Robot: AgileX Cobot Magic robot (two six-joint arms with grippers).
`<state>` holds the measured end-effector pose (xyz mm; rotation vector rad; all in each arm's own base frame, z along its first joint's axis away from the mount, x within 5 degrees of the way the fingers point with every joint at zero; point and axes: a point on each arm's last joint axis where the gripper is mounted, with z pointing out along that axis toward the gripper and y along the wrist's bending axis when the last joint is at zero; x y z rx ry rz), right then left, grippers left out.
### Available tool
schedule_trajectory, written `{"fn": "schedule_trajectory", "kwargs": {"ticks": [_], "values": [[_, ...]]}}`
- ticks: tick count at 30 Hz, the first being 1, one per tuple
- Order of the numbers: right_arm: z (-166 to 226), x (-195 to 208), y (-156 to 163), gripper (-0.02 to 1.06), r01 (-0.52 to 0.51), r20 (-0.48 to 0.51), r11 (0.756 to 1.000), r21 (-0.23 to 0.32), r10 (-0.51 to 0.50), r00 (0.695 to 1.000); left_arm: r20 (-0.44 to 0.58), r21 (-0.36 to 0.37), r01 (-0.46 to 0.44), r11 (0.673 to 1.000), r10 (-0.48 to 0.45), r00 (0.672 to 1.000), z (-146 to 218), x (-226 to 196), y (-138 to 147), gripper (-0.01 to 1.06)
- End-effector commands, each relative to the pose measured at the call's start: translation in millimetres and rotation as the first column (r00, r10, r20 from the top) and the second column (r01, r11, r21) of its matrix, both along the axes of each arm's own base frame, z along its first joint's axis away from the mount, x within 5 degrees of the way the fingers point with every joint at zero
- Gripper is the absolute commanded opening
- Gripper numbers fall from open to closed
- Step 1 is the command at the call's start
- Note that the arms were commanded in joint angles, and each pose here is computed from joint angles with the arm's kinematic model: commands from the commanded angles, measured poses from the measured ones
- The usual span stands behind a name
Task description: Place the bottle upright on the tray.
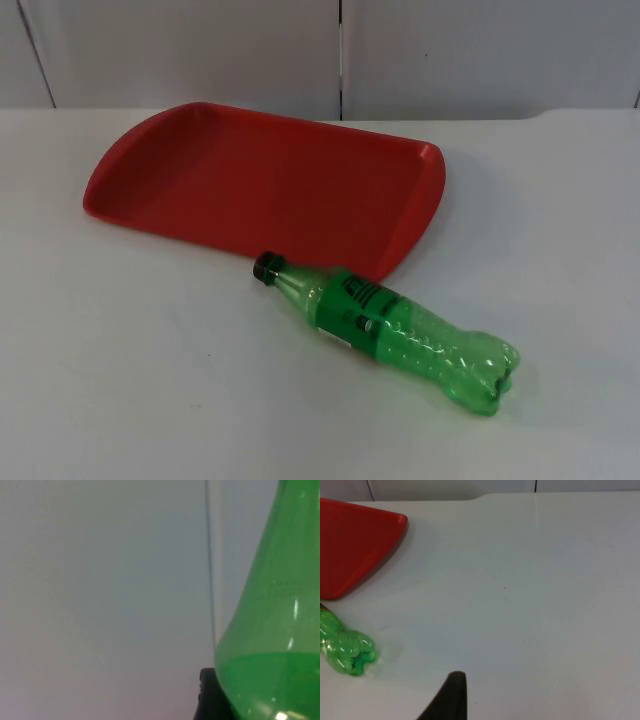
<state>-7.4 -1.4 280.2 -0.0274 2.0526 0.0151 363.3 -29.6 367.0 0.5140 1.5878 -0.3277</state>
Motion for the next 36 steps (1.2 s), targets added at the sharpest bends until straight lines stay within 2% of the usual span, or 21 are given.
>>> {"fn": "schedule_trajectory", "kwargs": {"ticks": [1,2,4,7,8,10,15,17,19,20,23,24,28,30,33,34,36], "values": [[-0.2,0.0,-0.2,1.05,0.006,0.005,1.000,-0.004,-0.006,1.000,-0.004,-0.064,0.020,0.998,-0.020,1.000,7.0,-2.0,-2.4,0.00],[-0.2,0.0,-0.2,1.05,0.006,0.005,1.000,-0.004,-0.006,1.000,-0.029,-0.099,0.008,0.995,-0.011,1.000,6.0,-1.1,-1.8,0.00],[-0.2,0.0,-0.2,1.05,0.006,0.005,1.000,-0.004,-0.006,1.000,-0.037,-0.106,0.002,0.994,-0.006,0.999,5.1,-0.3,-1.4,0.00],[-0.2,0.0,-0.2,1.05,0.006,0.005,1.000,-0.004,-0.006,1.000,-0.095,-0.167,-0.069,0.984,0.053,0.994,1.9,5.1,2.4,0.00],[-0.2,0.0,-0.2,1.05,0.006,0.005,1.000,-0.004,-0.006,1.000,-0.095,-0.167,-0.069,0.984,0.053,0.994,1.9,5.1,2.4,0.00],[-0.2,0.0,-0.2,1.05,0.006,0.005,1.000,-0.004,-0.006,1.000,-0.117,-0.171,-0.124,0.978,0.105,0.988,0.0,7.5,3.8,0.00],[-0.2,0.0,-0.2,1.05,0.006,0.005,1.000,-0.004,-0.006,1.000,-0.160,-0.204,-0.137,0.969,0.105,0.982,-7.6,17.9,0.9,0.00],[-0.2,0.0,-0.2,1.05,0.006,0.005,1.000,-0.004,-0.006,1.000,-0.219,-0.248,-0.179,0.952,0.125,0.968,-12.2,25.7,0.7,0.00],[-0.2,0.0,-0.2,1.05,0.006,0.005,1.000,-0.004,-0.006,1.000,-0.268,-0.193,-0.215,0.957,0.159,0.950,-17.4,34.5,-0.7,0.00],[-0.2,0.0,-0.2,1.05,0.006,0.005,1.000,-0.004,-0.006,1.000,-0.268,-0.193,-0.215,0.957,0.159,0.950,-17.4,34.5,-0.7,0.00],[-0.2,0.0,-0.2,1.05,0.006,0.005,1.000,-0.004,-0.006,1.000,-0.333,-0.181,-0.304,0.935,0.232,0.914,-22.2,48.1,2.5,0.00],[-0.2,0.0,-0.2,1.05,0.006,0.005,1.000,-0.004,-0.006,1.000,-0.330,-0.152,-0.339,0.929,0.275,0.903,-23.6,51.5,3.3,0.00],[-0.2,0.0,-0.2,1.05,0.006,0.005,1.000,-0.004,-0.006,1.000,-0.321,-0.134,-0.448,0.884,0.389,0.864,-29.9,58.1,5.7,0.00],[-0.2,0.0,-0.1,1.05,0.005,0.005,1.000,-0.003,-0.005,1.000,-0.315,-0.161,-0.494,0.854,0.430,0.846,-32.9,62.2,5.0,0.00],[0.0,0.0,-0.1,1.05,0.005,0.007,1.000,-0.002,-0.005,1.000,-0.281,-0.174,-0.506,0.845,0.450,0.848,-34.1,65.9,1.5,0.00],[0.0,0.0,-0.1,1.05,0.005,0.007,1.000,-0.002,-0.005,1.000,-0.272,-0.206,-0.506,0.837,0.448,0.852,-36.2,69.0,-2.0,0.00],[0.0,0.0,-0.1,1.05,0.005,0.007,1.000,-0.002,-0.005,1.000,-0.254,-0.211,-0.497,0.842,0.443,0.859,-38.0,71.4,-4.6,0.00]]}}
